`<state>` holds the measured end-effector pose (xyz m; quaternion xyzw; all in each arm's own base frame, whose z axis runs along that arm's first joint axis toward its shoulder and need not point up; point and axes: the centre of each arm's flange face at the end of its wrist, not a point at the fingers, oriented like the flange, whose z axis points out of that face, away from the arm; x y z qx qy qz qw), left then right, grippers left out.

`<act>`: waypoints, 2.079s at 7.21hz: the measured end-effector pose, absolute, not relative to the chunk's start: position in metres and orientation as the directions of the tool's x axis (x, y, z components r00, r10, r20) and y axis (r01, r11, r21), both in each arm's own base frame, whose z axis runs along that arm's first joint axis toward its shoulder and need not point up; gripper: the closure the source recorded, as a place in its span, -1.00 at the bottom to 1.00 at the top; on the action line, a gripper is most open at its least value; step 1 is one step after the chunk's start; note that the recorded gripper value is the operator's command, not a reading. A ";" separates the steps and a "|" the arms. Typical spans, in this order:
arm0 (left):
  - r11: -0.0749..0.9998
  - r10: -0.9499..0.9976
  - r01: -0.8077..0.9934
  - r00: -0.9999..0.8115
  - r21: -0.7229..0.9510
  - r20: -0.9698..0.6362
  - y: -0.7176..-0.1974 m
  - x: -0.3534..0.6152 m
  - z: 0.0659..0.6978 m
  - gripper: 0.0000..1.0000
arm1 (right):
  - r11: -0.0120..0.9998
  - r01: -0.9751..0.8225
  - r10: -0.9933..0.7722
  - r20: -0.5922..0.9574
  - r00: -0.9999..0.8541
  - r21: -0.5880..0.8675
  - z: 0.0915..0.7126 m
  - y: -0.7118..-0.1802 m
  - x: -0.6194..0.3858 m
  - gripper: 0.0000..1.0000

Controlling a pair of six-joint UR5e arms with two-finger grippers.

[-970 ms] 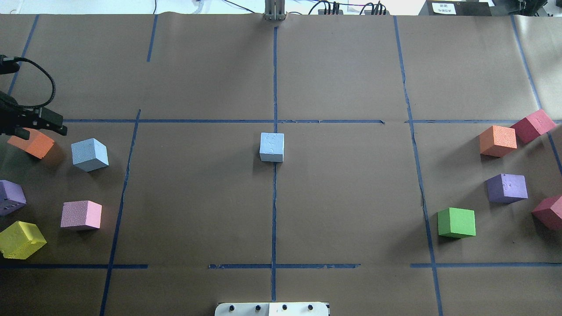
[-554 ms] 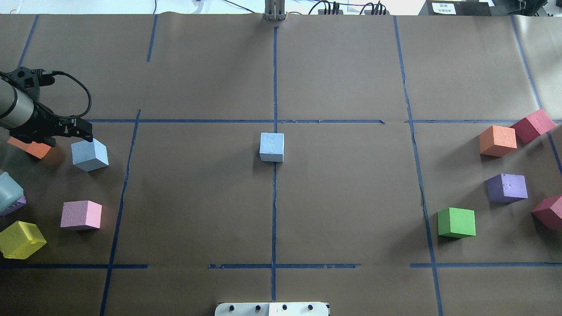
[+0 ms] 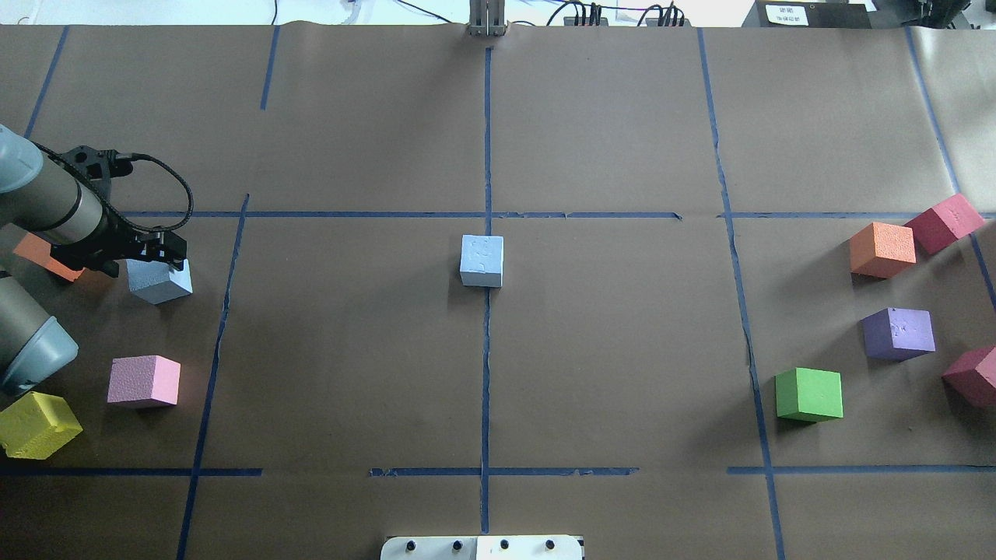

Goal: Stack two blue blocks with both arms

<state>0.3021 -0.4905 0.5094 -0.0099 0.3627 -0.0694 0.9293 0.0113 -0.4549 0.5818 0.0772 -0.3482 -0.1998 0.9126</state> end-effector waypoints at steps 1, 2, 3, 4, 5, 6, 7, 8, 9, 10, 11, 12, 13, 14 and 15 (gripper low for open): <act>0.991 -0.130 0.117 0.734 -0.065 -0.667 -0.489 0.308 0.515 -0.08 | 0.908 0.311 -0.419 0.605 0.677 0.280 0.582 -0.455 0.011 -0.99; 0.992 -0.120 0.117 0.736 -0.050 -0.666 -0.488 0.313 0.518 0.45 | 0.908 0.312 -0.419 0.605 0.677 0.280 0.582 -0.454 0.011 -0.99; 0.992 -0.112 0.116 0.735 -0.039 -0.669 -0.487 0.316 0.517 0.83 | 0.908 0.312 -0.419 0.605 0.677 0.280 0.583 -0.454 0.012 -0.99; 0.993 -0.102 0.115 0.726 -0.026 -0.680 -0.487 0.318 0.507 0.83 | 0.908 0.312 -0.418 0.605 0.677 0.279 0.583 -0.454 0.012 -0.99; 0.993 -0.079 0.115 0.707 0.004 -0.702 -0.492 0.322 0.479 0.83 | 0.908 0.312 -0.418 0.605 0.677 0.278 0.584 -0.453 0.012 -0.99; 0.992 -0.045 0.115 0.681 0.046 -0.731 -0.502 0.333 0.432 0.82 | 0.909 0.312 -0.417 0.606 0.678 0.276 0.585 -0.452 0.012 -0.99; 0.991 -0.008 0.105 0.657 0.082 -0.754 -0.515 0.355 0.370 0.80 | 0.910 0.313 -0.415 0.607 0.678 0.273 0.586 -0.451 0.012 -0.99; 0.990 0.030 0.088 0.637 0.111 -0.770 -0.523 0.379 0.310 0.81 | 0.910 0.313 -0.414 0.607 0.678 0.272 0.587 -0.451 0.012 -0.99; 0.988 0.072 0.064 0.613 0.140 -0.787 -0.523 0.403 0.258 0.81 | 0.911 0.312 -0.413 0.608 0.678 0.270 0.588 -0.450 0.012 -0.99; 0.985 0.107 0.045 0.605 0.168 -0.789 -0.519 0.433 0.212 0.80 | 0.911 0.312 -0.411 0.608 0.679 0.268 0.589 -0.450 0.012 -0.99; 0.981 0.126 0.036 0.626 0.190 -0.770 -0.516 0.469 0.170 0.80 | 0.912 0.312 -0.410 0.609 0.679 0.266 0.590 -0.450 0.012 -0.99; 0.978 0.143 0.020 0.655 0.207 -0.742 -0.509 0.512 0.139 0.79 | 0.913 0.312 -0.408 0.610 0.679 0.264 0.590 -0.449 0.012 -0.99; 0.976 0.155 0.007 0.679 0.218 -0.718 -0.501 0.548 0.121 0.77 | 0.913 0.312 -0.407 0.610 0.680 0.262 0.591 -0.448 0.012 -0.99; 0.975 0.163 -0.002 0.692 0.224 -0.703 -0.492 0.571 0.114 0.71 | 0.914 0.312 -0.406 0.611 0.680 0.261 0.592 -0.448 0.013 -0.99; 0.973 0.173 -0.014 0.702 0.230 -0.691 -0.489 0.583 0.113 0.56 | 0.914 0.311 -0.406 0.611 0.679 0.261 0.592 -0.447 0.013 -0.99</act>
